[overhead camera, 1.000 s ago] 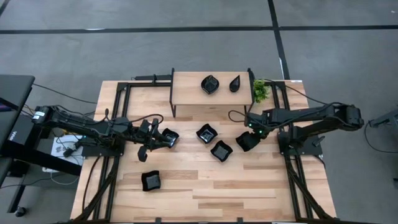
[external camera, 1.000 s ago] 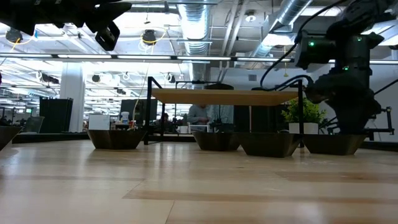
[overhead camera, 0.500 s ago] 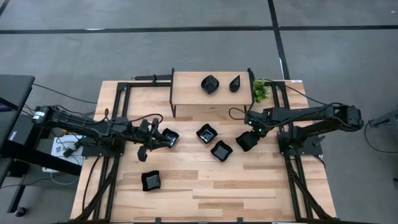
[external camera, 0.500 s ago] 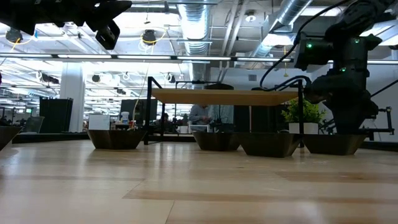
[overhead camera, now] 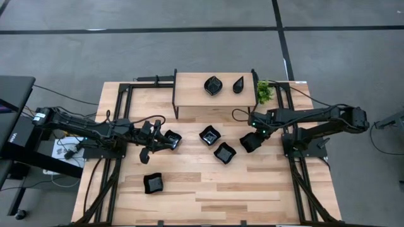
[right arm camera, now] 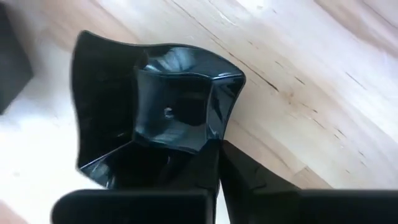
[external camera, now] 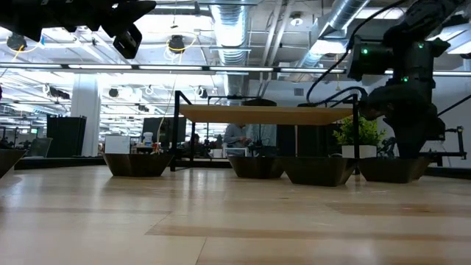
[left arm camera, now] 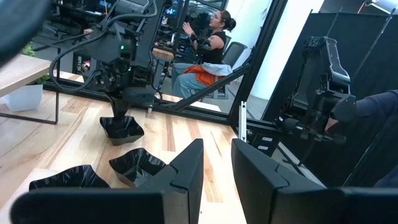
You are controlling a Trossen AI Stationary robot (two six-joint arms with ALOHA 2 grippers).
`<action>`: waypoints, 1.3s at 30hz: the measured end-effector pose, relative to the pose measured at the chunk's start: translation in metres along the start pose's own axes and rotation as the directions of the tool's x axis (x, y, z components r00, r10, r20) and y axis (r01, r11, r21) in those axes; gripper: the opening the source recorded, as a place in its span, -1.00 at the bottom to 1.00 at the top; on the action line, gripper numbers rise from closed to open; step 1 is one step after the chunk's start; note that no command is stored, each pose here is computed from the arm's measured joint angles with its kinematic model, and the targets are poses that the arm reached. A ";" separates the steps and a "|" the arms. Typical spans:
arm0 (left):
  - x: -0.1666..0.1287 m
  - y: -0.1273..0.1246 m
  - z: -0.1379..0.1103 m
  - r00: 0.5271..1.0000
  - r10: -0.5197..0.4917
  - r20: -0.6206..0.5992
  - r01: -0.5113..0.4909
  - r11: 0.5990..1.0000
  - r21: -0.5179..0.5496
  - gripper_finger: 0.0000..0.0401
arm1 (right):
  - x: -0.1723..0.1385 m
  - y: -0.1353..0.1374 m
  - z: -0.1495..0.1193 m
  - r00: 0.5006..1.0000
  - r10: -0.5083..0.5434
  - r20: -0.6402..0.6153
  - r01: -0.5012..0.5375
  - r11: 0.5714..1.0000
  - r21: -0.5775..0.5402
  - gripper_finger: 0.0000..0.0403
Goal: Pick & Place Mini shaped plates
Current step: Put the black distorted square plate on the shelf
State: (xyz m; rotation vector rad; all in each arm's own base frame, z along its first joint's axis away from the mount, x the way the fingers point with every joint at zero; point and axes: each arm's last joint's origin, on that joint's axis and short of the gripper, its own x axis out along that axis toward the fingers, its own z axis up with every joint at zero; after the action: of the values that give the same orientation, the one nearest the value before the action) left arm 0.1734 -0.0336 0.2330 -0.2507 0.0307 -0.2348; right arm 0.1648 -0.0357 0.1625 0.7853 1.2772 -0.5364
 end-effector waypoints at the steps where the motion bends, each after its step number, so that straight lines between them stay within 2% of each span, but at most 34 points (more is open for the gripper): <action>1: 0.000 0.000 0.000 1.000 0.000 0.000 0.000 1.000 0.000 -0.58 | -0.003 0.001 0.001 1.000 0.009 -0.004 -0.009 1.000 -0.007 -0.97; 7: 0.000 0.000 0.000 1.000 0.000 0.000 0.000 1.000 0.004 -0.58 | -0.038 0.013 0.008 0.998 0.008 -0.057 -0.013 0.996 -0.090 -0.98; 12: 0.000 0.000 0.000 1.000 0.000 0.000 0.000 1.000 0.004 -0.58 | -0.083 0.029 0.019 0.999 0.040 -0.028 -0.044 0.983 -0.177 -0.99; 18: 0.000 0.000 0.000 1.000 0.000 0.000 0.000 1.000 0.004 -0.58 | -0.145 0.053 0.035 0.967 0.233 0.099 -0.188 0.924 -0.334 -0.99; 24: 0.000 0.000 0.000 1.000 0.000 0.000 0.000 1.000 0.011 -0.58 | -0.201 0.079 0.060 0.876 0.379 0.299 -0.218 0.864 -0.454 -0.99; 31: 0.000 0.000 0.000 1.000 0.000 0.001 0.000 1.000 0.010 -0.58 | -0.231 0.103 0.120 0.821 0.374 0.430 -0.109 0.844 -0.525 -1.00; 39: 0.000 0.000 0.000 1.000 -0.001 0.003 0.001 1.000 0.009 -0.58 | -0.231 0.117 0.207 0.789 0.362 0.496 -0.020 0.822 -0.569 -1.00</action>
State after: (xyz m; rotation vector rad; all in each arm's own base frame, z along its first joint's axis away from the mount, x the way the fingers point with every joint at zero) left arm 0.1734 -0.0336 0.2333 -0.2425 0.0270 -0.2350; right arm 0.3305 -0.1360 0.4317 0.2254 0.6823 -0.1883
